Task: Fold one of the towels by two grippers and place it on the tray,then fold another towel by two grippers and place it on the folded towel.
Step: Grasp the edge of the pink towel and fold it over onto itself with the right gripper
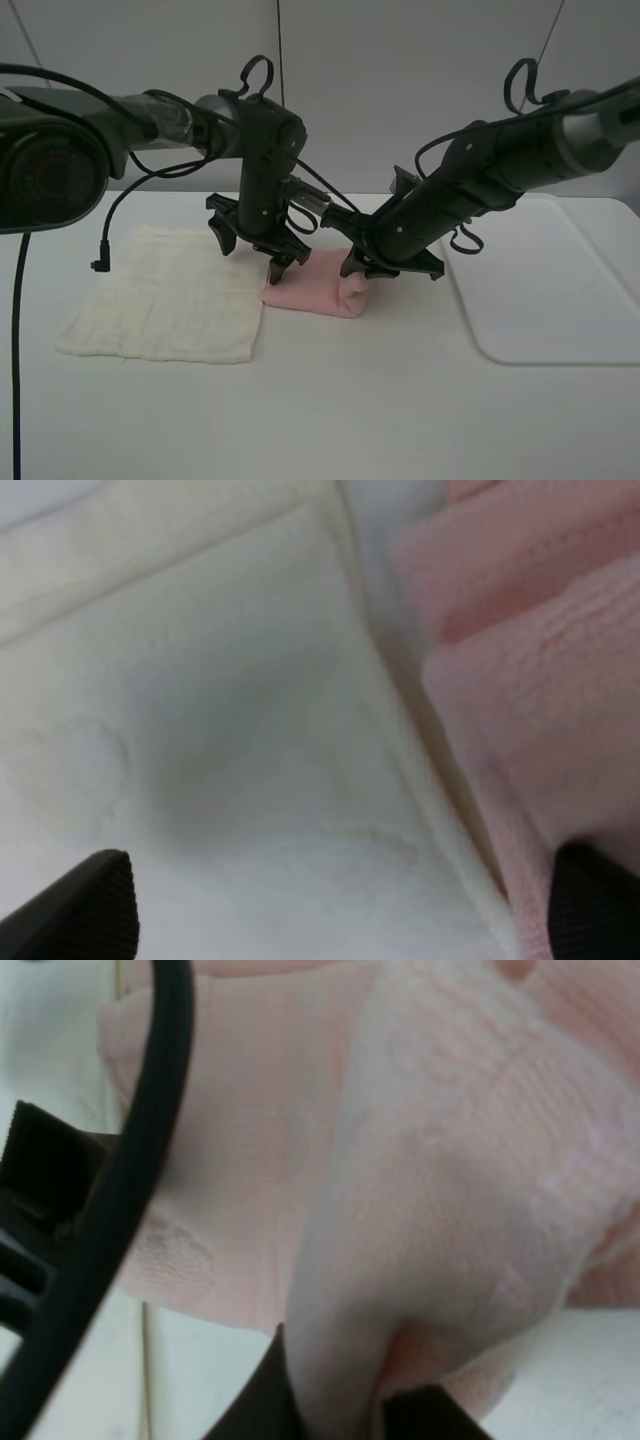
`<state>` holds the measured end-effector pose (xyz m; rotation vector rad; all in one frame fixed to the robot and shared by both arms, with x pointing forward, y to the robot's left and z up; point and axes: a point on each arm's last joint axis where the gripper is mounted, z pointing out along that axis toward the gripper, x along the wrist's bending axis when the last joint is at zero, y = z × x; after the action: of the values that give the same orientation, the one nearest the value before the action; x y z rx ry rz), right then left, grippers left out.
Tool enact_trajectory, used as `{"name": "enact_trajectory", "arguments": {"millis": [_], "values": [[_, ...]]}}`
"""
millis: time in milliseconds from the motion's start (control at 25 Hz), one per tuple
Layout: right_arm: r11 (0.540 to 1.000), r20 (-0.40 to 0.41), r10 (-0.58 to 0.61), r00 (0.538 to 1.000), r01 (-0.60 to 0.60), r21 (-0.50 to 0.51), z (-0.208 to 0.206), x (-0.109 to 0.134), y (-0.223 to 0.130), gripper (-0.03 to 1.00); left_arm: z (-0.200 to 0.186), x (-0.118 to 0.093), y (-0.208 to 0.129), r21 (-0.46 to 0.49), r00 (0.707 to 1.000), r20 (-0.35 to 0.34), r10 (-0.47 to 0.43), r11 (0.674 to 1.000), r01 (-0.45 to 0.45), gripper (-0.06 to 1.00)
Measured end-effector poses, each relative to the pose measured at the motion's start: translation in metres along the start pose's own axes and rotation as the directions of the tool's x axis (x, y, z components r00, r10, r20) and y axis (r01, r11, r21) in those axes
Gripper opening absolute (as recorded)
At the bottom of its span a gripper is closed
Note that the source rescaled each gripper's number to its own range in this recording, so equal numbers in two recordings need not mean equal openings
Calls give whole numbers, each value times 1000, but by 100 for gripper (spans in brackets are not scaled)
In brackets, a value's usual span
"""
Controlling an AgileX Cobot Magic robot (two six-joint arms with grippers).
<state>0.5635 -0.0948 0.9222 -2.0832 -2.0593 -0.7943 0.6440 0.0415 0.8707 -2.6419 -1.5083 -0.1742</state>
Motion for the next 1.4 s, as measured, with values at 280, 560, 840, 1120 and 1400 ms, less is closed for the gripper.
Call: {"name": "enact_trajectory", "arguments": {"millis": [280, 560, 840, 1120, 1400], "values": [[1000, -3, -9, 1000, 9, 0, 1, 3, -2, 2, 0, -4, 0, -3, 999, 45, 4, 1000, -4, 100], [999, -11, -25, 1000, 24, -23, 2, 9, -4, 2, 0, -5, 0, -2, 998, 55, 2, 1000, -2, 100], [1000, 3, 1, 1000, -1, 5, 18, 4, -8, 2, 1, -6, 0, 1, 998, 68, -2, 1000, 2, 100], [1000, 0, 10, 1000, -10, 4, 26, 6, -4, 2, 1, -6, 0, 1, 997, 74, -5, 1000, 5, 100], [999, -23, -28, 999, 28, -15, 28, 22, -5, 2, 1, -6, 0, 2, 997, 78, -7, 1000, 7, 100]]}}
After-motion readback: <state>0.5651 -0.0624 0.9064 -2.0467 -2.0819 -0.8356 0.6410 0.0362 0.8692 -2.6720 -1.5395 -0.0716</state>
